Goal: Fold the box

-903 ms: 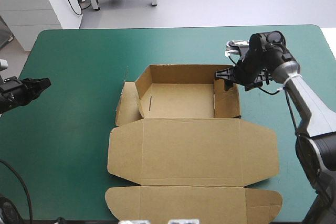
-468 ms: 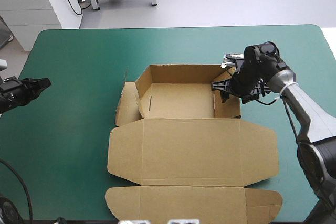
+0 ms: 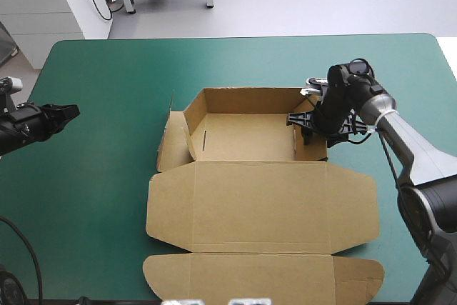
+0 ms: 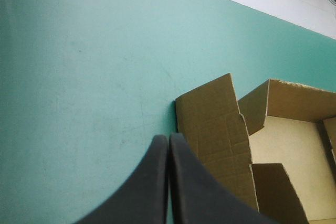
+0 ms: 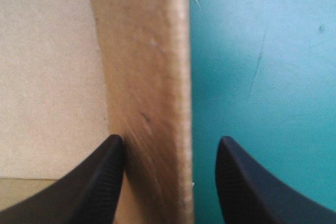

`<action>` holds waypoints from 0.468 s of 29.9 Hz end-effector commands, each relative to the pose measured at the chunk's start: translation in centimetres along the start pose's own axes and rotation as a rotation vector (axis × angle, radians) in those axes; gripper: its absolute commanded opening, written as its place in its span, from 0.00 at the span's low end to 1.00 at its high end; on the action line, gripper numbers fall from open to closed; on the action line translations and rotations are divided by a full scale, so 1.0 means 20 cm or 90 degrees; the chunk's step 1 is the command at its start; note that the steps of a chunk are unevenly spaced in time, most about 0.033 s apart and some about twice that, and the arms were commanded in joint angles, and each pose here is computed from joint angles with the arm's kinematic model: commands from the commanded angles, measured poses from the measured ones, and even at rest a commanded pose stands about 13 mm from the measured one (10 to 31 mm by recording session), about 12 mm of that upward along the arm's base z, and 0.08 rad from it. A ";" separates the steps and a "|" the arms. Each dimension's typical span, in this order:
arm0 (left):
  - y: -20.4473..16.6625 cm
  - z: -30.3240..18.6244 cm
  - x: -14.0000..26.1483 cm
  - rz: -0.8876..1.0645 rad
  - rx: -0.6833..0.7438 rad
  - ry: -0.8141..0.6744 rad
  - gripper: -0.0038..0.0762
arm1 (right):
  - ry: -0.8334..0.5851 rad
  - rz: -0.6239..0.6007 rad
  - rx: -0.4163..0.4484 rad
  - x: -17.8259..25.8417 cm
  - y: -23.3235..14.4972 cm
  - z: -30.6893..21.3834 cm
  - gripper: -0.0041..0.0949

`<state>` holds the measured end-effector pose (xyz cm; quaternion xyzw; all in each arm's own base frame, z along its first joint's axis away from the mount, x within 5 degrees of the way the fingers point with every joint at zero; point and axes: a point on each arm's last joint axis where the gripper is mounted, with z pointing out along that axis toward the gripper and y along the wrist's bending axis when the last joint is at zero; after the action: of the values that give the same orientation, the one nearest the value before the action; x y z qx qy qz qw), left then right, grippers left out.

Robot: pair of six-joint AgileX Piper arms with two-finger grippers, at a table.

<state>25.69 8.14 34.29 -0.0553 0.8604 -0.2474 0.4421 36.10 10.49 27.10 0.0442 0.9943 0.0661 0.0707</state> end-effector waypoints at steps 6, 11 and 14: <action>-0.05 -0.03 -0.05 0.004 0.016 -0.039 0.04 | 0.006 0.001 -0.012 0.01 0.01 -0.04 0.03; -0.05 -0.02 -0.05 0.006 0.010 -0.044 0.04 | -0.035 -0.052 -0.032 -0.02 0.03 -0.15 0.02; -0.06 0.00 -0.05 0.012 0.015 -0.036 0.04 | -0.097 -0.103 -0.054 -0.02 0.05 -0.32 0.02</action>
<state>26.06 8.14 33.96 -0.0548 0.8638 -0.2396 0.4399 36.89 10.78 27.64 0.0000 0.9948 0.0682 0.0760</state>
